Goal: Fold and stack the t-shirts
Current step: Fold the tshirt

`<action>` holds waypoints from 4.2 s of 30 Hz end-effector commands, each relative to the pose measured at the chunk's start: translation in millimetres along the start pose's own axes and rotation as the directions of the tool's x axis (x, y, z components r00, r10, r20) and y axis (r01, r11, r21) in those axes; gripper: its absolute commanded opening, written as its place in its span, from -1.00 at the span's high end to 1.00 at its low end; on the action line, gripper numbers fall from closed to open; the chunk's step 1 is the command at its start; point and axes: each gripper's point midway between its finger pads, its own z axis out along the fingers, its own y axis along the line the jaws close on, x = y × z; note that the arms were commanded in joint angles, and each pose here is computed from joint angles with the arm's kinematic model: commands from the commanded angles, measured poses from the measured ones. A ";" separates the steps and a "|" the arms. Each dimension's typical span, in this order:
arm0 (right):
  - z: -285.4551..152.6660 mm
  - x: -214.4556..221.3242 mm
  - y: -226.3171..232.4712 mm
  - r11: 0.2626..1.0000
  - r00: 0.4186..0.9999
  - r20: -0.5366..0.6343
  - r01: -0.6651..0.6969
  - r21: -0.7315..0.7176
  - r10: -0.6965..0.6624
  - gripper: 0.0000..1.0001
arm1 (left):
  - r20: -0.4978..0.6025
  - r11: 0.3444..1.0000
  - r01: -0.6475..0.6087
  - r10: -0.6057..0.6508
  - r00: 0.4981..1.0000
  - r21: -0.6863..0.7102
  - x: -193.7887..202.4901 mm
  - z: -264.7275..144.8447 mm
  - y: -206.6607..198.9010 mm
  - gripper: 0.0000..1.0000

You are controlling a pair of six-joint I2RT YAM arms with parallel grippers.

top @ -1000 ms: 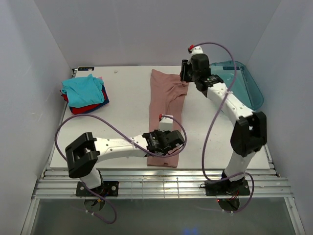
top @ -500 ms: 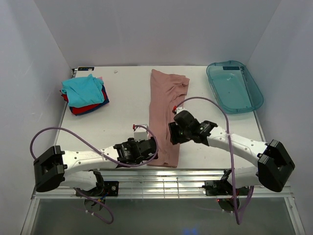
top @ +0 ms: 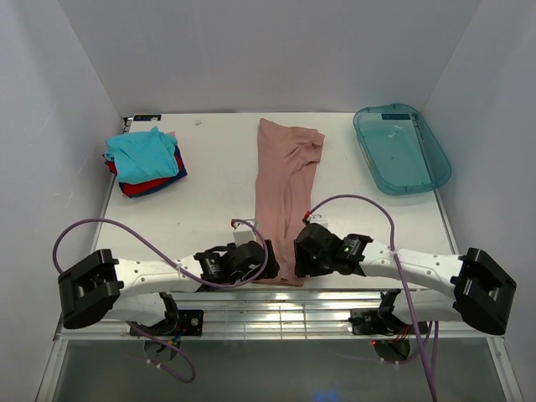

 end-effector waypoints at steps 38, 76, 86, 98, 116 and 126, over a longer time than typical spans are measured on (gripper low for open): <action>20.6 30.6 7.9 0.998 0.998 -0.025 -0.066 -0.001 0.066 -0.14 | -0.067 0.985 0.033 -0.045 0.997 -0.171 32.4 -5.7 36.5 -0.68; 1.2 -91.2 11.8 0.975 0.979 0.188 0.031 0.222 -0.074 0.85 | 0.195 0.991 -0.008 0.034 0.980 -0.135 -124.0 15.0 -10.9 1.00; 19.3 -167.4 -18.8 0.953 0.968 0.240 -0.005 0.303 -0.071 0.85 | 0.209 0.996 -0.042 0.059 0.976 -0.081 -188.3 71.7 -18.6 1.00; 42.4 -258.4 -45.7 0.941 0.959 0.272 -0.019 0.338 -0.078 0.85 | 0.224 0.997 -0.025 0.040 0.974 -0.068 -271.9 123.1 3.1 1.00; 62.7 -370.7 -93.0 0.904 0.898 0.397 0.001 0.428 -0.189 0.04 | 0.385 0.969 0.019 0.080 0.920 -0.246 -356.1 139.3 35.2 -0.36; -1.0 -339.2 -61.5 0.964 0.869 0.461 0.063 0.259 -0.181 0.28 | 0.446 0.998 0.003 0.029 0.895 -0.070 -327.5 76.2 -27.2 0.03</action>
